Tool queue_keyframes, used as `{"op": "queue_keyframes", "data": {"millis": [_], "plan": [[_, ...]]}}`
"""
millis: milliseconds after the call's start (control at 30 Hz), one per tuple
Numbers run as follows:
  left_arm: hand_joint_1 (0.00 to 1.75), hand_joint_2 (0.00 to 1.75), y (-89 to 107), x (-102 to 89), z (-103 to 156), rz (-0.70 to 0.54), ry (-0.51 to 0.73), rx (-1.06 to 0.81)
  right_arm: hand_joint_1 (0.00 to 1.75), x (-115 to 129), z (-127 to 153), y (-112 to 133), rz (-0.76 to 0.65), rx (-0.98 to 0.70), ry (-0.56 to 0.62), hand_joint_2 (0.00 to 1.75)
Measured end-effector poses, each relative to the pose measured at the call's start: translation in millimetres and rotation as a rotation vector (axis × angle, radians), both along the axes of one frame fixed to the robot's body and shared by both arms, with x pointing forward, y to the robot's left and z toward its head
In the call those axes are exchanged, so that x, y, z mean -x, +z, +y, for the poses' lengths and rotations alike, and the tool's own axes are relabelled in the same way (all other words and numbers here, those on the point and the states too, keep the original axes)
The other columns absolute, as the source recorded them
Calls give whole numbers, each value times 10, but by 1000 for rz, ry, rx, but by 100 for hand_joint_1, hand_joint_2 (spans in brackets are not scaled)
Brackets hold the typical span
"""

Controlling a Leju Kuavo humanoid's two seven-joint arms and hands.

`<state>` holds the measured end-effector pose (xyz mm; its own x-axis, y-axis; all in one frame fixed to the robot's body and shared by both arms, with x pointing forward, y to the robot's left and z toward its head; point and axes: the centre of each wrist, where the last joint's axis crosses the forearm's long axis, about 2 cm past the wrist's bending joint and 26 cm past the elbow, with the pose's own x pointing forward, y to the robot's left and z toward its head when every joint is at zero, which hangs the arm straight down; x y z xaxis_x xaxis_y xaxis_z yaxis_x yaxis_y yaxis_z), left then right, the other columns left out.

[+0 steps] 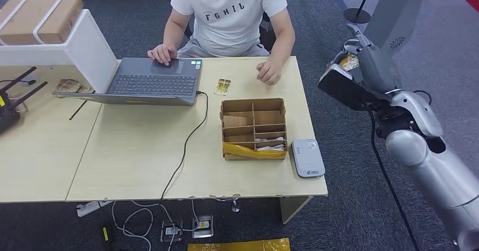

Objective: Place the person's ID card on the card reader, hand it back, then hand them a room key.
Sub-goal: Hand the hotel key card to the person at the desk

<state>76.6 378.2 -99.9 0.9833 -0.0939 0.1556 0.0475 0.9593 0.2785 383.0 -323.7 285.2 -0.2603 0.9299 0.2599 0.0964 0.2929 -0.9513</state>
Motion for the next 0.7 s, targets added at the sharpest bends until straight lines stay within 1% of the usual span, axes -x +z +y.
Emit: {"op": "queue_keyframes", "data": {"millis": [167, 400, 533, 700], "plan": [[0, 0, -2, -7, -20, 0, -17, 5, 175, -47, 156, 13, -43, 69, 34, 175], [0, 0, -1, -21, -30, 1, -44, 3, 175, -239, 430, -114, -71, 112, 51, 175], [0, 0, -2, -19, -31, 2, -50, 2, 175, -335, 546, -219, -50, 120, 45, 175], [0, 0, -2, -17, -31, 4, -56, 2, 175, -392, 650, -378, 4, 120, 39, 175]]}}
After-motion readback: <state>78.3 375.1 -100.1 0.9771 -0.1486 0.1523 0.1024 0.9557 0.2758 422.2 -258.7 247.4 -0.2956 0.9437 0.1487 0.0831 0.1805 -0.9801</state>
